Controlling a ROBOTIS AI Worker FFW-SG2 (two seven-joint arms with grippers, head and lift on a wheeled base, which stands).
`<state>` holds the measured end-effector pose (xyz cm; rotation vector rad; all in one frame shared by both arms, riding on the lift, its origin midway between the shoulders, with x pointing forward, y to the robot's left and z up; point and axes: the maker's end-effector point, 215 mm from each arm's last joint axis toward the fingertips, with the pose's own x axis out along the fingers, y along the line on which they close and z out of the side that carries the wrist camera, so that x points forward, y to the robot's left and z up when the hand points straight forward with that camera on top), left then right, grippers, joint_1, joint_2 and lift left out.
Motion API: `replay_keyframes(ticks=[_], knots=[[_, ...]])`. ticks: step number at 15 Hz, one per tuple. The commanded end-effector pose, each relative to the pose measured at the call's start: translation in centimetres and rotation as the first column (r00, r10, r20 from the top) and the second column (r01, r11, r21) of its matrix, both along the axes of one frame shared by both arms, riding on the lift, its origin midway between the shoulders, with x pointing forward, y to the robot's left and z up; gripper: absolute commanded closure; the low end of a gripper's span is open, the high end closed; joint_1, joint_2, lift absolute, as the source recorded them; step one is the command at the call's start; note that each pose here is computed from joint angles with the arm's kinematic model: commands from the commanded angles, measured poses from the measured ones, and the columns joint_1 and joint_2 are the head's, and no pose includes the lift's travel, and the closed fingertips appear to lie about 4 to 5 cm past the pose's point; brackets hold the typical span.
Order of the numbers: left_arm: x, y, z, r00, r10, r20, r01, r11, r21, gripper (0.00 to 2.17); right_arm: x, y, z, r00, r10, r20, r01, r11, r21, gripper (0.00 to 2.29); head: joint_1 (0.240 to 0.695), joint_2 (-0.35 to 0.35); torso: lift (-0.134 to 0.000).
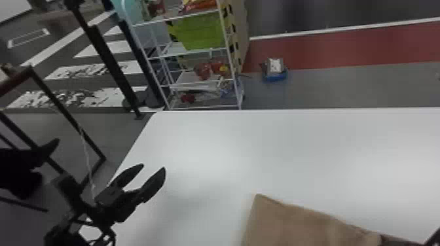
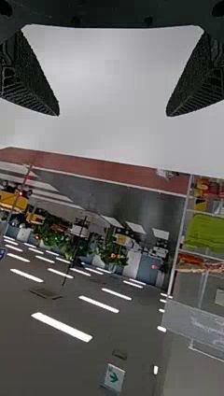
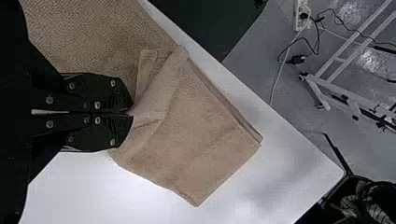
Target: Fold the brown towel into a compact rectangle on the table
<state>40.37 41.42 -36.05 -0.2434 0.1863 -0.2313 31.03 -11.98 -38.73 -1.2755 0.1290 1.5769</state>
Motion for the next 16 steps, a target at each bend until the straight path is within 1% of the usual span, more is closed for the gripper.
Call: replay_keyframes(ticks=[1,2,3,4,5,8,9,11,12,13,15,16], knots=[[0.7,-0.1,0.0,1.0,0.028,0.008,-0.028,1.0,0.012,0.03,0.1,-0.9,3.4,0.999,-0.02,0.048,0.018,0.999,0.043,1.33,0.695,0.35,-0.123],[0.8,-0.4,-0.2,1.0,0.024,0.005,-0.024,1.0,0.011,0.03,-0.3,-1.8,5.2,0.996,-0.038,0.076,0.034,0.998,0.057,1.33,0.695,0.35,-0.123],[0.9,-0.6,-0.2,1.0,0.02,0.005,-0.02,1.0,0.009,0.03,-0.6,-3.1,6.5,0.994,-0.058,0.098,0.052,0.997,0.057,1.33,0.695,0.35,-0.123],[0.9,-0.7,-0.2,1.0,0.015,0.005,-0.015,1.0,0.009,0.03,-1.1,-4.0,6.4,0.993,-0.069,0.098,0.065,0.997,0.047,1.33,0.695,0.35,-0.123],[0.9,-0.8,-0.2,1.0,0.013,0.005,-0.013,1.0,0.012,0.03,-1.4,-4.5,5.6,0.993,-0.077,0.086,0.074,0.997,0.033,1.33,0.695,0.35,-0.123],[0.8,-2.1,-0.6,1.0,-0.015,-0.003,0.015,1.0,0.004,0.04,-3.5,-4.8,1.1,0.999,-0.012,0.052,0.014,0.999,-0.04,1.33,0.695,0.35,-0.123],[0.6,-2.4,-0.9,1.0,-0.022,-0.01,0.022,1.0,0.004,0.04,-3.5,-4.9,0.2,0.999,-0.013,0.036,0.014,0.999,-0.05,1.33,0.695,0.35,-0.123],[0.2,-2.5,-1.2,0.999,-0.027,-0.017,0.027,1.0,0.004,0.04,-3.3,-4.9,0.0,0.999,-0.012,0.036,0.014,0.998,-0.057,1.33,0.695,0.35,-0.123],[-0.1,-2.4,-1.1,1.0,-0.025,-0.019,0.026,1.0,0.01,0.04,-3.2,-4.9,0.2,0.999,-0.015,0.04,0.017,0.999,-0.051,1.33,0.695,0.35,-0.123],[-0.3,-2.3,-0.9,1.0,-0.023,-0.019,0.024,1.0,0.017,0.04,-3.0,-5.0,1.3,0.998,-0.009,0.068,0.012,0.999,-0.043,1.33,0.695,0.35,-0.123],[-0.2,-2.5,-1.0,0.999,-0.027,-0.02,0.028,0.999,0.018,0.04,-3.1,-7.0,4.8,0.991,-0.042,0.131,0.044,0.999,-0.013,1.33,0.695,0.35,-0.123],[-0.3,-2.5,-1.1,0.999,-0.027,-0.023,0.027,0.999,0.017,0.04,-3.5,-8.1,5.8,0.988,-0.057,0.146,0.059,0.998,-0.012,1.33,0.695,0.35,-0.123]])
